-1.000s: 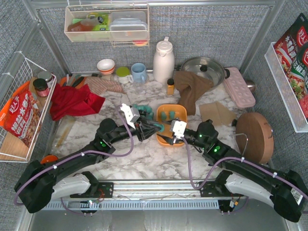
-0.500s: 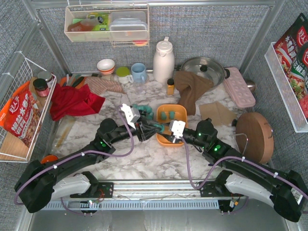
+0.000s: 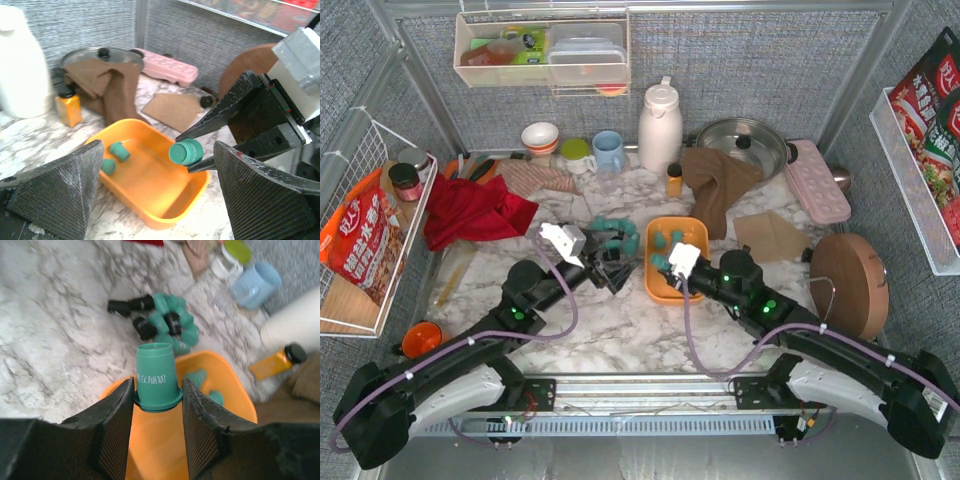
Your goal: Mix the coffee capsules in the storage basket
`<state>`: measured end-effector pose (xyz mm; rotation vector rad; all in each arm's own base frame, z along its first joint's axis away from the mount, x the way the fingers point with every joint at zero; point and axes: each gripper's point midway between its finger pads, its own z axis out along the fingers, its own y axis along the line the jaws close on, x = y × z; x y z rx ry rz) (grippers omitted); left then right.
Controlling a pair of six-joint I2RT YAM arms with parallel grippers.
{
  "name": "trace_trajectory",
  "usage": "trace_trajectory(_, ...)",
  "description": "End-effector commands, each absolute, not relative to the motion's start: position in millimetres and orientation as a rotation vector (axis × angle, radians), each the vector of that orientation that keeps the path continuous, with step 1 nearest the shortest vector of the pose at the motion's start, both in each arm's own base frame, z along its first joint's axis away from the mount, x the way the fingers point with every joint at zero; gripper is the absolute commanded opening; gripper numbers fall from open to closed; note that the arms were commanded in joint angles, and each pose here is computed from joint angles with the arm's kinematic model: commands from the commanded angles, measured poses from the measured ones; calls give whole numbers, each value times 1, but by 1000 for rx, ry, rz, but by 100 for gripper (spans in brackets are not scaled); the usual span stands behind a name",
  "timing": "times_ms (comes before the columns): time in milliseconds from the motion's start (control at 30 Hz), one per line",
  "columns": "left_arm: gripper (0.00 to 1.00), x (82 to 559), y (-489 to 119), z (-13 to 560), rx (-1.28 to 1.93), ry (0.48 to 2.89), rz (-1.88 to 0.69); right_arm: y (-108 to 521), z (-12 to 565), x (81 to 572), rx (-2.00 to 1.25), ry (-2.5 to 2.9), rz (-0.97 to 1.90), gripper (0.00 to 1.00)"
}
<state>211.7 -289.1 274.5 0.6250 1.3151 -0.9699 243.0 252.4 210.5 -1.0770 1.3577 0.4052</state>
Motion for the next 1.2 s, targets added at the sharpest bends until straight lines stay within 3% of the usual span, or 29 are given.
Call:
trace_trajectory(0,99,235,-265,264,485,1386,-820,228,189,272,-962,1570,239,19)
trace_trajectory(167,99,257,-241,245,340,1500,-679,204,163,303,-804,1800,71,22)
trace_trajectory(367,99,274,-215,211,219,1667,-497,195,141,323,-670,1924,44,37)
trace_trajectory(567,99,281,-189,174,123,1805,-328,187,128,336,-543,2003,58,66)
trace_trajectory(700,99,282,-179,149,97,1917,-236,183,126,338,-497,2030,70,77)
trace_trajectory(1033,91,295,-178,79,99,2252,-216,185,142,324,-523,1994,160,78)
trace_trajectory(1167,81,300,-188,60,140,2321,-250,183,148,317,-543,1978,173,78)
